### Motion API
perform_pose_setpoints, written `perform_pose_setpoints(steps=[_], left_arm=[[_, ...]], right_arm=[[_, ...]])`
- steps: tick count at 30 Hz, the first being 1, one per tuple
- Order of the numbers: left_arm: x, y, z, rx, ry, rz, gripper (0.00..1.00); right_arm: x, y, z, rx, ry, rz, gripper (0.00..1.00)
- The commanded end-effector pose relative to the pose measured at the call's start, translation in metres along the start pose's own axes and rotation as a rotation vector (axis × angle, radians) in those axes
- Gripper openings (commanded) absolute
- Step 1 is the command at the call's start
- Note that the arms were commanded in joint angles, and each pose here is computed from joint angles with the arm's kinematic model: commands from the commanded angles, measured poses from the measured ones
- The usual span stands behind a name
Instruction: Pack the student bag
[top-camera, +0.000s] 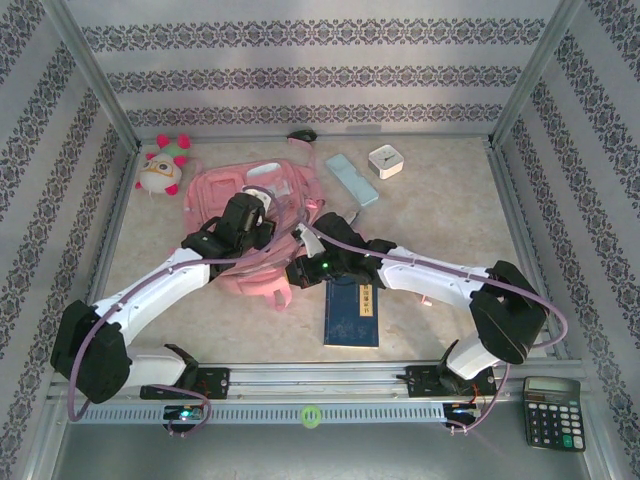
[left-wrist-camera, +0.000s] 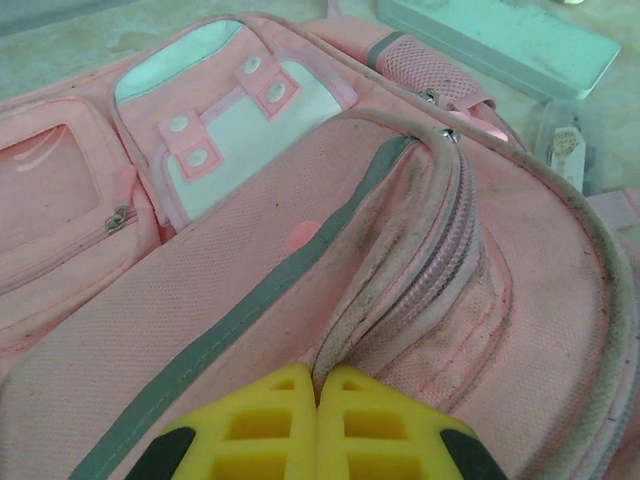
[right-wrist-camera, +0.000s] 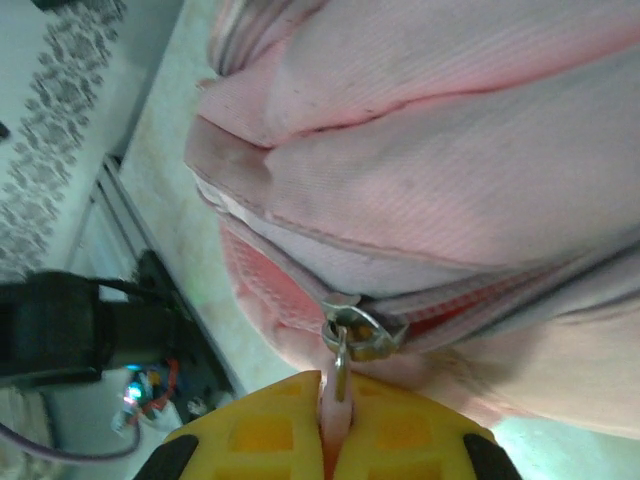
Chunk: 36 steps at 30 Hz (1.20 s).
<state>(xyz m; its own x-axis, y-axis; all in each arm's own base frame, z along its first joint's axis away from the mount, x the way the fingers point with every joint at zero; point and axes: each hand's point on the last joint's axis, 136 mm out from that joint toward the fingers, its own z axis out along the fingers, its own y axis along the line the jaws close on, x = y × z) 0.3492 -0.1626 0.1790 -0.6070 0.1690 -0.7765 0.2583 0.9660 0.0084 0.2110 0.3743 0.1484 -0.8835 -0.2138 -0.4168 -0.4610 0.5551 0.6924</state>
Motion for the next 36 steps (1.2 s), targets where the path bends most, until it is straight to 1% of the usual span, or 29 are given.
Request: perform_pose_setpoints(steps=[1,2,3,4,5,6,7,8,11,14,16,20,25,27,28,30,31,32,33,34,35,36], left_arm=[[-0.04,-0.023,-0.008,0.125,-0.186,-0.059,0.0],[-0.039,-0.028,-0.011,0.156,-0.199,-0.032,0.0],[-0.038,-0.03,-0.014,0.177,-0.214,-0.007,0.0],[-0.037,-0.032,-0.017,0.195,-0.226,0.018,0.0],[-0.035,-0.035,-0.02,0.222,-0.237,0.051,0.0],[-0.033,-0.035,-0.022,0.247,-0.246,0.076,0.0],[-0.033,-0.036,-0.024,0.274,-0.254,0.094,0.0],[-0.032,-0.036,-0.027,0.302,-0.263,0.106,0.0],[-0.032,-0.03,-0.03,0.358,-0.282,0.136,0.0],[-0.03,-0.034,-0.035,0.438,-0.289,0.199,0.0],[-0.031,-0.036,-0.038,0.48,-0.297,0.221,0.0],[-0.032,-0.039,-0.04,0.533,-0.301,0.236,0.0],[-0.035,-0.041,-0.044,0.578,-0.315,0.237,0.0],[-0.036,-0.042,-0.044,0.589,-0.319,0.24,0.0],[-0.036,-0.042,-0.043,0.59,-0.317,0.243,0.0],[-0.037,-0.039,-0.039,0.568,-0.312,0.251,0.0],[-0.038,-0.034,-0.035,0.538,-0.305,0.252,0.0],[-0.039,-0.029,-0.03,0.5,-0.295,0.257,0.0],[-0.04,-0.023,-0.023,0.459,-0.284,0.265,0.0],[-0.041,-0.018,-0.018,0.429,-0.274,0.271,0.0],[-0.044,-0.012,-0.012,0.397,-0.262,0.278,0.0],[-0.047,-0.009,-0.007,0.381,-0.251,0.284,0.0]], right_arm=[[-0.014,0.046,-0.013,-0.156,-0.084,0.03,0.05],[-0.016,0.042,-0.018,-0.139,-0.103,0.038,0.17],[-0.017,0.035,-0.024,-0.121,-0.118,0.053,0.38],[-0.02,0.028,-0.03,-0.106,-0.138,0.075,0.51],[-0.02,0.016,-0.039,-0.083,-0.159,0.117,0.63],[-0.021,0.004,-0.047,-0.065,-0.187,0.167,0.69],[-0.023,-0.011,-0.056,-0.044,-0.216,0.217,0.73],[-0.026,-0.027,-0.065,-0.023,-0.247,0.281,0.75],[-0.029,-0.068,-0.083,0.024,-0.313,0.444,0.76],[-0.036,-0.089,-0.09,0.04,-0.335,0.494,0.78],[-0.045,-0.089,-0.087,0.017,-0.322,0.495,0.79],[-0.072,-0.068,-0.073,-0.095,-0.301,0.462,0.8],[-0.085,-0.074,-0.047,-0.12,-0.296,0.535,0.81],[-0.095,-0.068,-0.039,-0.168,-0.312,0.537,0.8],[-0.099,-0.062,-0.035,-0.195,-0.316,0.532,0.77],[-0.105,-0.05,-0.027,-0.238,-0.32,0.525,0.52],[-0.106,-0.048,-0.025,-0.242,-0.326,0.529,0.45],[-0.107,-0.045,-0.024,-0.237,-0.346,0.532,0.36],[-0.106,-0.045,-0.025,-0.226,-0.375,0.54,0.23],[-0.106,-0.044,-0.027,-0.217,-0.405,0.548,0.13],[-0.104,-0.042,-0.028,-0.208,-0.433,0.554,0.06],[-0.103,-0.038,-0.029,-0.202,-0.461,0.555,0.02]])
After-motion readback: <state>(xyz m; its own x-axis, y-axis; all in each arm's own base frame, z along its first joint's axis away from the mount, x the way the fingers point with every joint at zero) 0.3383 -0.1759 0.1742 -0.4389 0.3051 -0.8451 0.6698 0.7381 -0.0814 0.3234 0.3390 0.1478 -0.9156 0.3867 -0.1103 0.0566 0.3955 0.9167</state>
